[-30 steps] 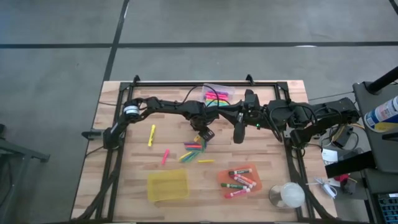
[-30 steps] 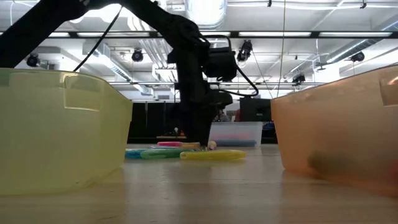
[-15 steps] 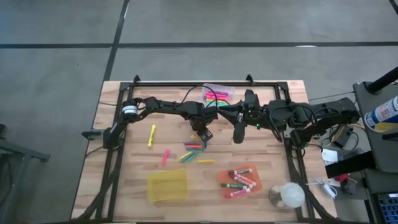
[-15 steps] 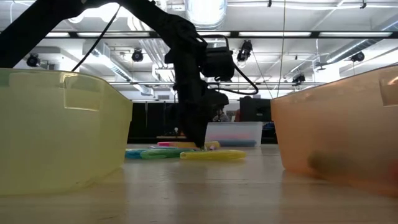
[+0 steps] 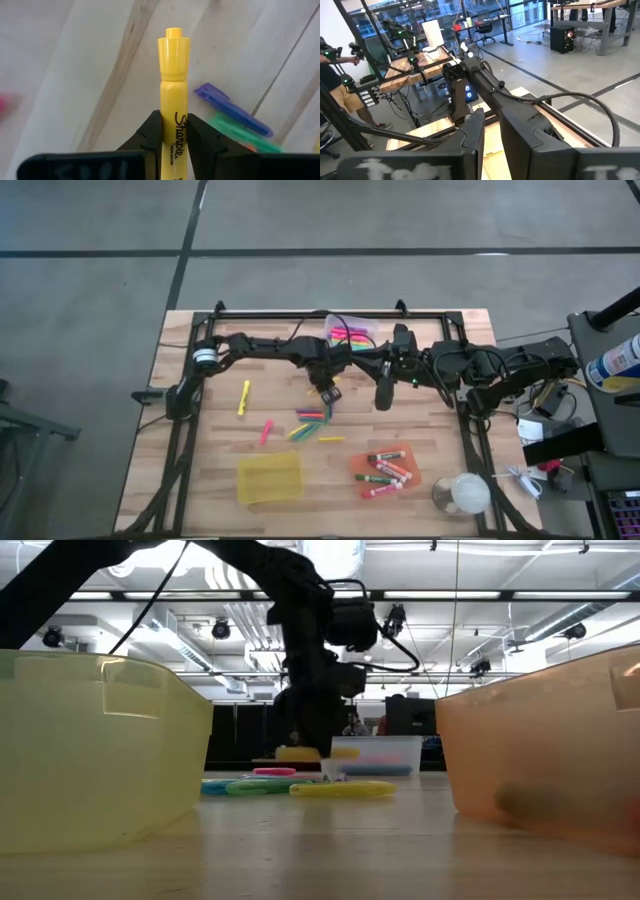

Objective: Pick & Place Markers
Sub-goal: Put the orange highlighter pen into the transparent bin

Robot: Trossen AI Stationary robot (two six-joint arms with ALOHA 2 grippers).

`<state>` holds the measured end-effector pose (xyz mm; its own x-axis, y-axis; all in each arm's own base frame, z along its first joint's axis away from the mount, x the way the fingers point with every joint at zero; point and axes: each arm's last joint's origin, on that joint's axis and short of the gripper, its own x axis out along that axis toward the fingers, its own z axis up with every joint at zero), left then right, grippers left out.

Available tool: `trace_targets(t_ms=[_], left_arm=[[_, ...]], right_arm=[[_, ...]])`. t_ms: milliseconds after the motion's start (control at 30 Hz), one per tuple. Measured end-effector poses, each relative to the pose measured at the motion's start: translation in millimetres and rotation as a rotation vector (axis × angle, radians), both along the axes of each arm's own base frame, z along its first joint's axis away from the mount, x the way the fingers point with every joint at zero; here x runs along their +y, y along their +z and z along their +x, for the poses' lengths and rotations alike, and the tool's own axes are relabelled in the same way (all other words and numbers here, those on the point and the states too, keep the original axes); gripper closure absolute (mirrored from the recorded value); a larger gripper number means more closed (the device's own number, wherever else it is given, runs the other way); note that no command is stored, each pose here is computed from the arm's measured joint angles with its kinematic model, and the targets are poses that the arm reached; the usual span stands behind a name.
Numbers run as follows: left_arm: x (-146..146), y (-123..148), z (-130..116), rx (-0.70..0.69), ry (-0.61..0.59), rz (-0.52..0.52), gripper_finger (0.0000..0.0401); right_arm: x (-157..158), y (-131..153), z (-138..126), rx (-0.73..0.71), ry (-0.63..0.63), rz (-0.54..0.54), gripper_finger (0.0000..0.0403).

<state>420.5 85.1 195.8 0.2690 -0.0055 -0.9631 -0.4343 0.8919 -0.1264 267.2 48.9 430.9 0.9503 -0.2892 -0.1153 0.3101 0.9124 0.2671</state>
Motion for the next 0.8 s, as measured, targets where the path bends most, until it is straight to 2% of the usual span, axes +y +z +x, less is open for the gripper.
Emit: trace_targets(t_ms=[333, 567, 800], left_arm=[[15.1, 39.4, 4.9, -0.112, -0.051, 0.076, 0.0339], [40.3, 56.3, 3.9, -0.169, -0.034, 0.118, 0.0339], [73.6, 69.3, 2.0, -0.252, -0.018, 0.205, 0.0339]], right_arm=[[-0.7, 1.1, -0.8, -0.006, -0.026, -0.009, 0.0346], [0.7, 8.6, -1.0, -0.068, -0.017, -0.037, 0.0346], [3.2, 16.6, -3.1, -0.126, -0.003, -0.072, 0.0346]])
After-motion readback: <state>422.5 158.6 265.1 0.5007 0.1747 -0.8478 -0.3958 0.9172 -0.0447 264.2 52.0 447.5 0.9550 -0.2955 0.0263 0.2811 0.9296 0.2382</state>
